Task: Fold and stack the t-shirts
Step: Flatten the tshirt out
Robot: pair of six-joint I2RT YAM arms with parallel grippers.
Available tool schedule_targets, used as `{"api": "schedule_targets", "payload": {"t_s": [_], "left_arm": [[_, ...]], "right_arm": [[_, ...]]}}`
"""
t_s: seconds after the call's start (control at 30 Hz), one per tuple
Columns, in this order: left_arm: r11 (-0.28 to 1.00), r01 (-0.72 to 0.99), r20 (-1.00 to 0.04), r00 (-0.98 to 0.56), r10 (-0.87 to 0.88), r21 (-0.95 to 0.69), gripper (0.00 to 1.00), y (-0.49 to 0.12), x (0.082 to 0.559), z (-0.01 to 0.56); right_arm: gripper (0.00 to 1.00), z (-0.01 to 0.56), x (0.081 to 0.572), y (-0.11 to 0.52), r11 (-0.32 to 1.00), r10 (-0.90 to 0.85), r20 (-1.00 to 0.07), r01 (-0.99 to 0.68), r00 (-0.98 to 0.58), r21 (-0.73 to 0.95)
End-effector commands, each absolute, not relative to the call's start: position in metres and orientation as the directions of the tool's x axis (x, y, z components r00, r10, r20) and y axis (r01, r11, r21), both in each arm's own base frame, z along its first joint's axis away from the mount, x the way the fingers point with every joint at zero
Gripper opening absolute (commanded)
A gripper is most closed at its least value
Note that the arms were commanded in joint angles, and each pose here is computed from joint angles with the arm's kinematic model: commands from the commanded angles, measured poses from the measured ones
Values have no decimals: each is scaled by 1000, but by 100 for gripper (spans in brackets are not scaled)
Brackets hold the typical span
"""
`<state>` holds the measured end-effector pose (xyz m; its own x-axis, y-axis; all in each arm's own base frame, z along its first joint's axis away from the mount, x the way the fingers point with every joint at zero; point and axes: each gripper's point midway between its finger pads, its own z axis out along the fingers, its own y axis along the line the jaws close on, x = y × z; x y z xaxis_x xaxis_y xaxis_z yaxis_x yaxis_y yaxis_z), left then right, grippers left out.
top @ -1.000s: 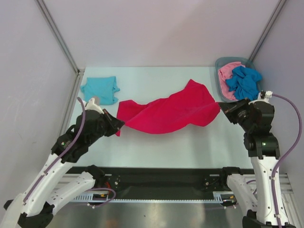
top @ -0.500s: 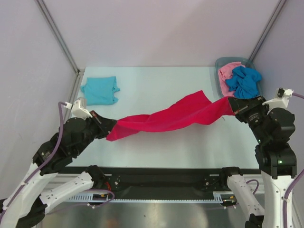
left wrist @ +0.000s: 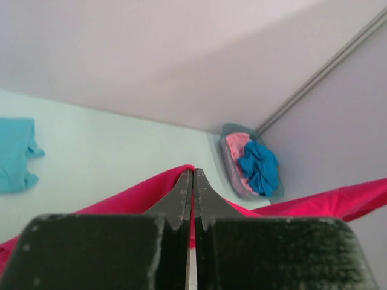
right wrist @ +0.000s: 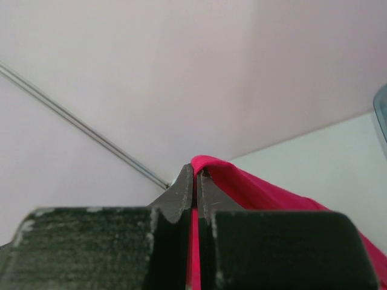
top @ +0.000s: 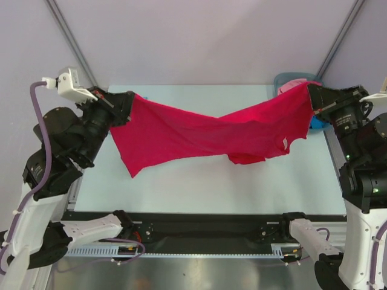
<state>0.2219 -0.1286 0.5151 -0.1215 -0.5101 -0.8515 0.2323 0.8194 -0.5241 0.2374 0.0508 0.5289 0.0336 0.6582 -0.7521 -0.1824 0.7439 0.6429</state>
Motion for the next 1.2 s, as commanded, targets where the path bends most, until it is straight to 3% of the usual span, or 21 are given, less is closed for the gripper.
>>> {"api": "schedule_targets", "payload": {"t_s": [0.0,0.27,0.5,0.93,1.07,1.17], "left_arm": [[840,260,-862,52,-505,-476,0,-113,224,564],[876,264,-858,223,-463,-404,0,-135,258,639],[832,354,-817,243,-523,-427,0,-142,237,663],[781,404,-772,232,-592,-477,0,-101,190,658],[784,394,-761,256,-596,-481,0,-92,188,662],[828,335,-774,317,-548,-449,0,-96,201,666]], "right_arm": [[0,580,230,47,767,634,-754,-270,172,583],[0,634,301,55,767,629,-751,-317,199,558],[0,684,249,61,750,643,-708,-426,292,506],[0,708,151,51,749,648,-657,-477,385,460],[0,710,147,48,756,643,-652,-470,402,456],[0,701,178,49,762,636,-677,-443,370,473]]}}
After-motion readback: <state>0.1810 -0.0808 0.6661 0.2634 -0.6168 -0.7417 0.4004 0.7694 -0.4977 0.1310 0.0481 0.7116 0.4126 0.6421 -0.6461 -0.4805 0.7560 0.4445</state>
